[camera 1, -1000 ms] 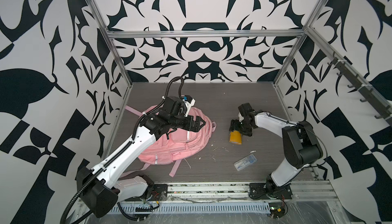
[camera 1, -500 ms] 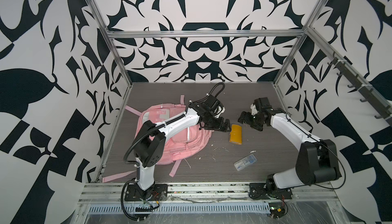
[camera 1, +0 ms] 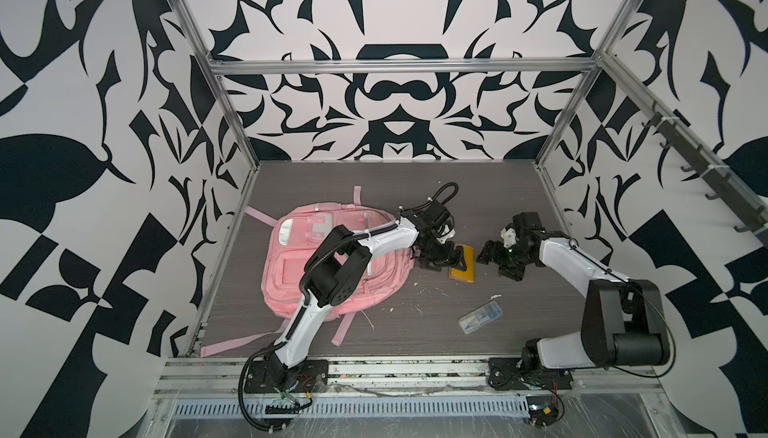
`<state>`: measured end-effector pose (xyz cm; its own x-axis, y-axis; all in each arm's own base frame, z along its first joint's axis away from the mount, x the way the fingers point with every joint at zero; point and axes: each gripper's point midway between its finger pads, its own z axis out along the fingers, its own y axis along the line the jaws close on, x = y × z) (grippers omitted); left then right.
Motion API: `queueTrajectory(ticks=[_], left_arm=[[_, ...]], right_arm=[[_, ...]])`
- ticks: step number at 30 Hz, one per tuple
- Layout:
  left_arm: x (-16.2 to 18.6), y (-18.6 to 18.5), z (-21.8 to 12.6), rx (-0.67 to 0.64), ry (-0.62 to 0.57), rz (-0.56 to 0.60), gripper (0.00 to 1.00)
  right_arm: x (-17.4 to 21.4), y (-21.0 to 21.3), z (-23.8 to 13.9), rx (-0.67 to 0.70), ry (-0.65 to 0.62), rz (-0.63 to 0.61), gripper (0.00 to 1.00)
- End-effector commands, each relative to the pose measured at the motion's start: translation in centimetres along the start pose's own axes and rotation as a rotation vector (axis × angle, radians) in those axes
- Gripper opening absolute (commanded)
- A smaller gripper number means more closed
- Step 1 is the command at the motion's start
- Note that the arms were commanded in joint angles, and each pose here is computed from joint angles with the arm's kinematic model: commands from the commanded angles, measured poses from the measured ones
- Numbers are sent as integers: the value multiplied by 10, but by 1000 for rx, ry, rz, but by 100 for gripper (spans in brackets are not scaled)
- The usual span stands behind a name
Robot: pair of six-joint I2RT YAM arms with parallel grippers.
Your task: Pack the student bag
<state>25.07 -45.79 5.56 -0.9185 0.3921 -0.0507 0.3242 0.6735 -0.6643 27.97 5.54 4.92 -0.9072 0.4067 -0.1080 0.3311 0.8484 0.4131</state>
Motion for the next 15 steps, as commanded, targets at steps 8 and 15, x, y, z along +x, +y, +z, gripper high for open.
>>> queueTrajectory(ticks=[8, 15], left_arm=[[-1, 1, 21, 87, 32, -68, 66], [-10, -5, 26, 152, 10, -68, 60]], right_arm=[[1, -9, 22, 21, 36, -12, 69], [-2, -6, 37, 91, 40, -65, 69]])
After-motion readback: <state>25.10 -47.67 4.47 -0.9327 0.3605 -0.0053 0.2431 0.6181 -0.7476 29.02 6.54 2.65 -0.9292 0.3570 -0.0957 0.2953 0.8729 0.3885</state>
